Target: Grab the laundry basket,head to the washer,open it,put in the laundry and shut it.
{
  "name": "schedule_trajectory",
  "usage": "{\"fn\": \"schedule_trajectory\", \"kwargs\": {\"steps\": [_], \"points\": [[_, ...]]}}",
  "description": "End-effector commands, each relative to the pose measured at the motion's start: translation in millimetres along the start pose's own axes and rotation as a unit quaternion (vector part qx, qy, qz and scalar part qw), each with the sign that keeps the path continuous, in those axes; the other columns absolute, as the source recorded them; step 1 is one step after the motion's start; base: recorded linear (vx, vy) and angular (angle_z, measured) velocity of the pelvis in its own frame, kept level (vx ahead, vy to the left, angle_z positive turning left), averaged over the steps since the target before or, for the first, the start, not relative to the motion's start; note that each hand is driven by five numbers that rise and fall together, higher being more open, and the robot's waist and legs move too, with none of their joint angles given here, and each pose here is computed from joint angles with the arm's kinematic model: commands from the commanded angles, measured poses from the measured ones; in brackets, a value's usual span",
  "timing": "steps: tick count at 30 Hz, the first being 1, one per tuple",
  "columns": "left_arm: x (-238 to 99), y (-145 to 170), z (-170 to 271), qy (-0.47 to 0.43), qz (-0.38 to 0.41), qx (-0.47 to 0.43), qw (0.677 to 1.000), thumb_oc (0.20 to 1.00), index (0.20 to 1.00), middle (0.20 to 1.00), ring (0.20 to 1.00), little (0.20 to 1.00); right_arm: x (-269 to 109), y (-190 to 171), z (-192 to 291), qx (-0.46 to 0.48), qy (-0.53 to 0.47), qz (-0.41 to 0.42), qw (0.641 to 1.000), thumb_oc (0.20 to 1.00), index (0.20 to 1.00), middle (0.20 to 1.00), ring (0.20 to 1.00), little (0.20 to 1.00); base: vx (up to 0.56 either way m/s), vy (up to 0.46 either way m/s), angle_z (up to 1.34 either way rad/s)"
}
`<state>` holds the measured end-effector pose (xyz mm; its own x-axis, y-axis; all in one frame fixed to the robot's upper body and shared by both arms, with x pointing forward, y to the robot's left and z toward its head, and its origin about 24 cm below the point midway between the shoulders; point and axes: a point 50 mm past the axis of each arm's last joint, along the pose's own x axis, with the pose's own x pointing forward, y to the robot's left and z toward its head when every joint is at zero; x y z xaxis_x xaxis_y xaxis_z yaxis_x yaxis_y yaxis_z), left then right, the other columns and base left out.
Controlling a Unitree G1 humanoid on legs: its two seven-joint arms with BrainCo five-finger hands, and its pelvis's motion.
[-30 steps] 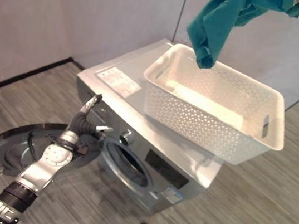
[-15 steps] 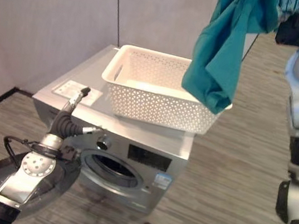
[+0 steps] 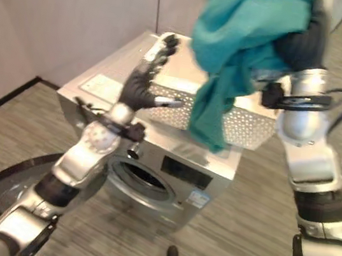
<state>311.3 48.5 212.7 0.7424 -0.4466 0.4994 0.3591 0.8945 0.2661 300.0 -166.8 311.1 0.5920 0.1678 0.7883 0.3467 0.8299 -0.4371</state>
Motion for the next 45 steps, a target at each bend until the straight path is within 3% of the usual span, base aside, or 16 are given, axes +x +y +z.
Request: {"fn": "schedule_trajectory", "kwargs": {"steps": [1,10,20,32,33,34,35,36,37,39,45], "points": [[0,3,-4,0.013,0.007,-0.022,1.000,1.000,1.000,1.000,1.000,1.000,24,-20,24,0.035,-0.049,-0.047,0.997,0.200,0.200,0.200,0.200,0.200,0.02,-0.038,0.00],[37,-27,-2,0.029,-0.017,-0.037,0.999,1.000,1.000,1.000,1.000,1.000,26,-2,35,0.060,-0.066,0.005,0.996,0.200,0.200,0.200,0.200,0.200,0.00,-0.010,0.01],[60,-33,18,0.007,0.008,-0.055,0.998,1.000,1.000,1.000,1.000,1.000,19,8,36,0.089,-0.067,0.031,0.993,0.200,0.200,0.200,0.200,0.200,0.01,-0.010,0.02],[63,-32,31,-0.020,0.023,-0.090,0.995,1.000,1.000,1.000,1.000,1.000,-2,41,37,0.180,-0.049,0.117,0.976,0.200,0.200,0.200,0.200,0.200,0.00,0.000,0.00],[62,-29,31,-0.025,0.029,-0.087,0.995,0.887,0.887,0.887,0.887,0.887,-4,44,40,0.193,-0.053,0.131,0.971,0.200,0.200,0.200,0.200,0.200,0.03,0.001,-0.02],[62,-29,31,-0.025,0.029,-0.087,0.995,0.887,0.887,0.887,0.887,0.887,-4,44,40,0.193,-0.053,0.132,0.971,0.200,0.200,0.200,0.200,0.200,0.00,0.000,0.00],[61,-26,31,-0.027,0.035,-0.092,0.995,0.200,0.200,0.200,0.200,0.200,-6,47,39,0.204,-0.047,0.143,0.967,0.200,0.200,0.200,0.200,0.200,0.00,0.000,0.00],[60,-24,31,-0.029,0.038,-0.092,0.995,0.200,0.200,0.200,0.200,0.200,-6,48,39,0.212,-0.046,0.150,0.965,0.200,0.200,0.200,0.200,0.200,0.00,0.000,0.00],[58,-22,31,-0.032,0.042,-0.088,0.995,0.200,0.200,0.200,0.200,0.200,-6,47,38,0.215,-0.043,0.155,0.963,0.351,0.351,0.351,0.351,0.351,-0.01,-0.014,-0.04],[57,-21,31,-0.036,0.049,-0.092,0.994,0.200,0.200,0.200,0.200,0.200,-7,47,35,0.213,-0.035,0.168,0.962,1.000,1.000,1.000,1.000,1.000,-0.01,-0.014,-0.04],[54,-18,33,-0.048,0.057,-0.076,0.994,0.200,0.200,0.200,0.200,0.200,-7,36,26,0.216,-0.015,0.174,0.961,1.000,1.000,1.000,1.000,1.000,0.00,0.000,0.00]]}}
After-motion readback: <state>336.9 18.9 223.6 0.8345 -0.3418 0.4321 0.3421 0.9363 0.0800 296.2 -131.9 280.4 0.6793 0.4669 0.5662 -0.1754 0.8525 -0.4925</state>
